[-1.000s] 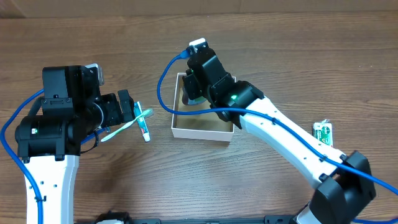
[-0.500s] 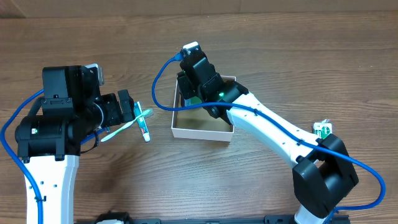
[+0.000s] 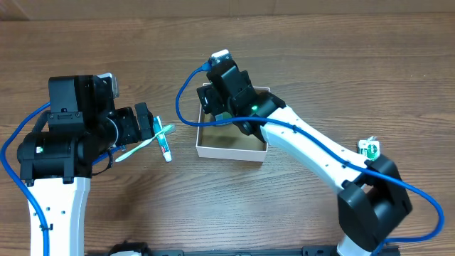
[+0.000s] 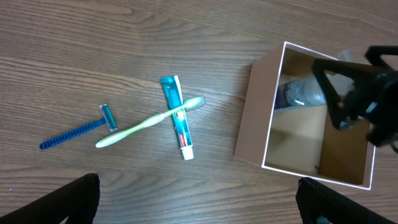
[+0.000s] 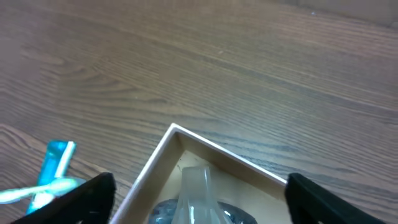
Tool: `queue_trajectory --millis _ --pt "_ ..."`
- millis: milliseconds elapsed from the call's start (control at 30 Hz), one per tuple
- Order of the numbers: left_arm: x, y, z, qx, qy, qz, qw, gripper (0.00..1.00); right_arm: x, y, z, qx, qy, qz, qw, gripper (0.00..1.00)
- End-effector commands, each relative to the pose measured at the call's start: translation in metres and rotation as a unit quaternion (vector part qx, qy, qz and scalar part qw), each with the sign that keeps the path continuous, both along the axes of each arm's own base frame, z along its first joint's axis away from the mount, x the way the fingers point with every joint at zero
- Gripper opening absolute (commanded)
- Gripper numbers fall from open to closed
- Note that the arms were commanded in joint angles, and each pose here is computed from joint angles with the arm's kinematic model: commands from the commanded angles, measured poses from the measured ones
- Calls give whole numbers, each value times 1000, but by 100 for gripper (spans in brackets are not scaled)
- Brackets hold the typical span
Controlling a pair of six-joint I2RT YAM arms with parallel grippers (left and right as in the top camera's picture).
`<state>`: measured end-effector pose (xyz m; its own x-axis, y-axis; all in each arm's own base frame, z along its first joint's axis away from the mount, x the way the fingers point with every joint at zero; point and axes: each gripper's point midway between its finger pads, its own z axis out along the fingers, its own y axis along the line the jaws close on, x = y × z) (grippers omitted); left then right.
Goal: Pack container
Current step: 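Carry the soap bottle with the right gripper into the white box, then release the bottle and move the right gripper to the Dettol soap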
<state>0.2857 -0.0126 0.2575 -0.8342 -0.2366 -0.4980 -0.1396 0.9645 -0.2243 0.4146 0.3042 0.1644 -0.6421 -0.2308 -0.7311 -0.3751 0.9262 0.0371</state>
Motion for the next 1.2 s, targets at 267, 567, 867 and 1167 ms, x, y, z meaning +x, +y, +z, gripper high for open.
queue_trajectory --millis 267,567,867,1167 --pt "3 0 9 2 -14 -7 1000 100 -25 -197 120 175 -8 -400 900 100" --pt "3 1 9 10 -15 -11 1000 100 -103 -352 60 146 165 -621 752 100" --pt "2 6 8 19 -12 -2 1000 100 -136 -388 -24 151 220 -697 665 100" --pt "0 5 7 19 -7 -2 1000 100 -117 -422 -78 131 167 -643 736 100"
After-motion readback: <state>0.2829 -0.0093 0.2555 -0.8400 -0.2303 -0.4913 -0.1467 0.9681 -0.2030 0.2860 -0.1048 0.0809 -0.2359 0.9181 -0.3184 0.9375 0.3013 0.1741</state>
